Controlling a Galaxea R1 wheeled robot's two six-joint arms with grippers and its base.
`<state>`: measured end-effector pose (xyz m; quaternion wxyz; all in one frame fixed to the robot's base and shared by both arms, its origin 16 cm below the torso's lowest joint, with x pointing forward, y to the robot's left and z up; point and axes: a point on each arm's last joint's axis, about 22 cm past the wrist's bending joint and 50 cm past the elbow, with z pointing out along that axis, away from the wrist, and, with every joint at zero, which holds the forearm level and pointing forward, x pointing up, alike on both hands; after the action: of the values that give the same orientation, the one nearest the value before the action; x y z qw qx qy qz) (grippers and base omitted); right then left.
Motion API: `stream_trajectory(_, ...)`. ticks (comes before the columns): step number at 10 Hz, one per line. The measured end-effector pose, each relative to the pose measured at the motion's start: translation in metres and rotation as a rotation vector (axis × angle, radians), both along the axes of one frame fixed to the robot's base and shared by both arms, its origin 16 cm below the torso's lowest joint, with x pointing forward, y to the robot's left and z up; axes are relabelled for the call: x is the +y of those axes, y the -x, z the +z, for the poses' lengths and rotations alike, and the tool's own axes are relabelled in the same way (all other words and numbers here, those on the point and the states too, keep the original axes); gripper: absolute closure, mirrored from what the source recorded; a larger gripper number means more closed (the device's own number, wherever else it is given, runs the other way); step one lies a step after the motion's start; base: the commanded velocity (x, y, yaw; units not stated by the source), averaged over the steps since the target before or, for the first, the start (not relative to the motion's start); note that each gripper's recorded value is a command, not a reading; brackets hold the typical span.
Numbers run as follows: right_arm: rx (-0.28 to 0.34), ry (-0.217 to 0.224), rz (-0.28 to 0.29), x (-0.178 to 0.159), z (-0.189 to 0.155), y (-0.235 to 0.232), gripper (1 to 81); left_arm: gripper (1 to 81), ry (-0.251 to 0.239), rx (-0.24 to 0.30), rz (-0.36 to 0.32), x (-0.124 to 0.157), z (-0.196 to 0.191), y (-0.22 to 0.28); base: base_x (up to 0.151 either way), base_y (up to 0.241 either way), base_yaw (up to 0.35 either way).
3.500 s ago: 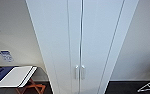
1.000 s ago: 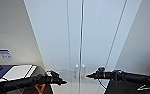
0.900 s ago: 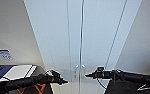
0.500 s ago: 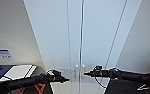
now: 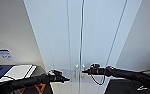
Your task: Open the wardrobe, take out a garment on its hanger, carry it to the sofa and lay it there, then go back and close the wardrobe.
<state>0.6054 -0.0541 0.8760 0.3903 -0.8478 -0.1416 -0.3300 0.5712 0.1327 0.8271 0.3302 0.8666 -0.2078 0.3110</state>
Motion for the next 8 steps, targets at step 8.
stream_trajectory(8, -0.017, 0.007, -0.012, 0.013, 0.012, -0.021, 1.0, 1.0, -0.02, 0.025, 0.023, -0.037, -0.035, -0.019, 0.0, 0.0, 0.0)
